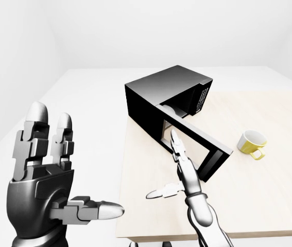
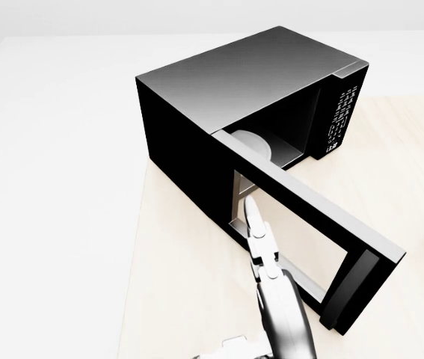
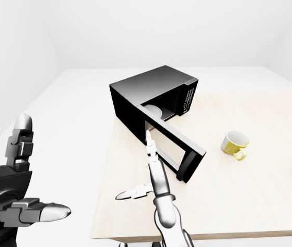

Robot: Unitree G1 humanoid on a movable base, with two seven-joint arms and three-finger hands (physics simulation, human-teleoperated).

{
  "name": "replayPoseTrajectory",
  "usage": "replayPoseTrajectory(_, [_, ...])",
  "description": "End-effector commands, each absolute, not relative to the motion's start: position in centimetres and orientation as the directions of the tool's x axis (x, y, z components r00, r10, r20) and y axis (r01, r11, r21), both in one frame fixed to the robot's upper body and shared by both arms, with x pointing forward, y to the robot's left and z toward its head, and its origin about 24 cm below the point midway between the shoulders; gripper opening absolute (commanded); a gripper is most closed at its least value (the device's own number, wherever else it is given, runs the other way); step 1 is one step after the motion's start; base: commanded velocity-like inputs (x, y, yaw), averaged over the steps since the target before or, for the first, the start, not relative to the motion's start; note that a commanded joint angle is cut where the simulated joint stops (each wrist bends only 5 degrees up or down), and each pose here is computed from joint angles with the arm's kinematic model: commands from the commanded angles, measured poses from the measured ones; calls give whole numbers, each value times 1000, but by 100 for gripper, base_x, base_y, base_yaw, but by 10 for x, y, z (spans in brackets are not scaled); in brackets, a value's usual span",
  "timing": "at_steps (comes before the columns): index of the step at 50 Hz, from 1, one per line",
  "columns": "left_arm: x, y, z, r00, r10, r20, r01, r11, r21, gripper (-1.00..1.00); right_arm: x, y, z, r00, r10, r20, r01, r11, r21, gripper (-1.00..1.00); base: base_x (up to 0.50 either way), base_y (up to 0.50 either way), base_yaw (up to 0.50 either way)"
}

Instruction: Close the microwave.

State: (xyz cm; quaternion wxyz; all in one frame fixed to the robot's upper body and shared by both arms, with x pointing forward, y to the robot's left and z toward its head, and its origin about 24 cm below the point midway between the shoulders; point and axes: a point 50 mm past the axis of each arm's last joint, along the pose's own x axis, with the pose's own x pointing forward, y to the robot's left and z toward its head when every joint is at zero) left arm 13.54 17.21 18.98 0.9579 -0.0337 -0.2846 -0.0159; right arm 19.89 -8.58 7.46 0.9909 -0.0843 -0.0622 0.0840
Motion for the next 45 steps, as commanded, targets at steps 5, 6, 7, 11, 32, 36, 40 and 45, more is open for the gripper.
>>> replayPoseTrajectory(5, [135, 170, 188, 844, -19, 536, 53, 997, -49, 100, 210, -91, 81, 979, 153, 134, -127, 974, -188, 100, 0, 0, 0])
replayPoseTrajectory(6, [135, 171, 188, 843, -19, 537, 53, 997, -50, 100, 211, -91, 81, 980, 152, 132, -126, 974, -187, 100, 0, 0, 0])
replayPoseTrajectory(7, [135, 171, 188, 842, -18, 539, 53, 997, -50, 100, 211, -91, 80, 980, 150, 130, -124, 974, -187, 100, 0, 0, 0])
replayPoseTrajectory(11, [135, 173, 189, 841, -14, 541, 50, 997, -52, 100, 216, -92, 80, 981, 147, 129, -120, 973, -195, 100, 0, 0, 0])
replayPoseTrajectory(32, [135, 172, 189, 843, -14, 538, 52, 997, -55, 100, 262, -97, 88, 978, 151, 142, -122, 974, -192, 100, 0, 0, 0])
replayPoseTrajectory(36, [135, 172, 188, 845, -16, 534, 54, 997, -55, 100, 269, -98, 86, 980, 150, 128, -123, 973, -194, 100, 0, 0, 0])
replayPoseTrajectory(40, [135, 172, 188, 846, -15, 533, 54, 997, -57, 100, 279, -99, 84, 982, 150, 112, -127, 973, -191, 100, 0, 0, 0])
replayPoseTrajectory(45, [134, 173, 188, 849, -14, 528, 55, 997, -62, 100, 297, -100, 74, 986, 150, 68, -136, 975, -176, 100, 0, 0, 0])
